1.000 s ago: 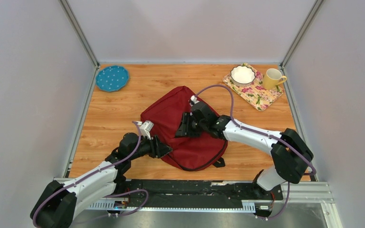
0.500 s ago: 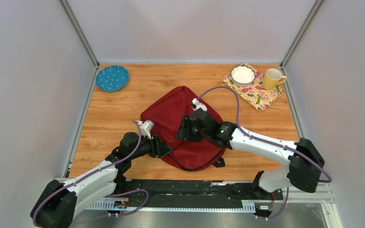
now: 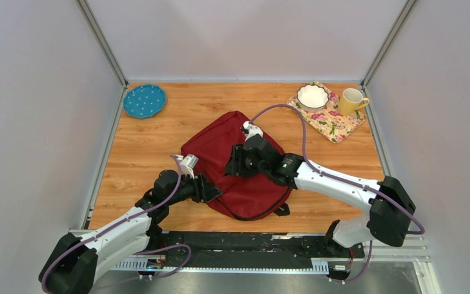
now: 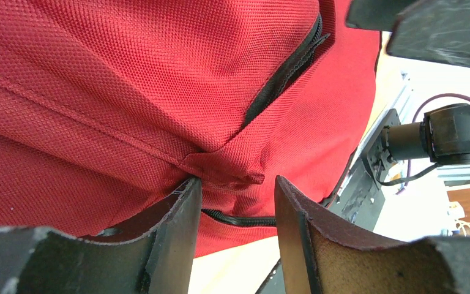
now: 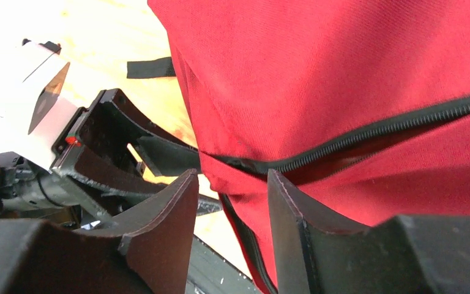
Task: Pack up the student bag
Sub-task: Zip the student bag at the center of the board.
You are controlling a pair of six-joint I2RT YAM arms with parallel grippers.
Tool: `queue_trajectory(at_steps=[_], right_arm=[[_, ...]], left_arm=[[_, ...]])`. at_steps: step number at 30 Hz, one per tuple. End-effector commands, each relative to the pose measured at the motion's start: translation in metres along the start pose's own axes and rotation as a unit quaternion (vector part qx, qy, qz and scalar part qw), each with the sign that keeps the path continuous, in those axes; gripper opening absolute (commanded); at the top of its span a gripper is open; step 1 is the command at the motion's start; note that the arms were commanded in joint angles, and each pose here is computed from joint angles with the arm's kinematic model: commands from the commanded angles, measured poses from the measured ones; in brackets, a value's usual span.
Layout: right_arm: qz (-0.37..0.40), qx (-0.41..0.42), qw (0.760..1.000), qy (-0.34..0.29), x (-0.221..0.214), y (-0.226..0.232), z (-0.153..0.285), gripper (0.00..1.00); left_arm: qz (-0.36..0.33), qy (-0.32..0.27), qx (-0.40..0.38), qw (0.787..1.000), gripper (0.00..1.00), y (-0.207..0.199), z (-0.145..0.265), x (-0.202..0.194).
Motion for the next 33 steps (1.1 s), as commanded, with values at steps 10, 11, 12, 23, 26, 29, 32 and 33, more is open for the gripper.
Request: queue_trajectory(at_steps=[10, 11, 12, 23, 26, 29, 32, 33], right_arm=[[0.047, 0.066, 0.997, -0.008, 0.023, 0.007, -0.023, 0.47], [0.049, 0.070, 0.996, -0.007, 0.023, 0.007, -0.024, 0.46], [0.050, 0.072, 0.996, -0.001, 0.021, 0.007, -0.026, 0.46], [0.037, 0.071, 0.996, 0.026, 0.012, 0.004, -0.031, 0.41], [0.034, 0.070, 0.997, 0.029, 0.009, 0.002, -0.030, 0.40], [0.036, 0.053, 0.997, 0.032, 0.009, -0.002, -0.029, 0.40], [0.035, 0.031, 0.998, 0.033, 0.007, -0.006, -0.028, 0.41], [0.035, 0.030, 0.998, 0.033, 0.007, -0.006, -0.028, 0.41]], left_arm=[[-0.016, -0.023, -0.024, 0.999, 0.55, -0.013, 0.000, 0.015], [-0.015, -0.022, -0.023, 0.999, 0.55, -0.013, 0.000, 0.014], [-0.016, -0.024, -0.024, 0.999, 0.55, -0.013, 0.000, 0.015], [-0.016, -0.025, -0.024, 0.999, 0.55, -0.013, -0.001, 0.015], [-0.015, -0.024, -0.023, 0.999, 0.55, -0.013, -0.001, 0.014], [-0.015, -0.025, -0.025, 0.999, 0.55, -0.013, -0.001, 0.015], [-0.014, -0.025, -0.025, 0.999, 0.55, -0.013, -0.001, 0.015], [-0.015, -0.025, -0.025, 0.999, 0.55, -0.013, -0.001, 0.015]])
Point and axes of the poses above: each gripper's point midway between its finger pads, its own z axis back along the fingers, its own y axis along the line the jaws close on, x = y × z, the point moved 9 cm from there along z, back along the fingers, and after that the axes turned 4 degrees about z, right-handed, at the moved point
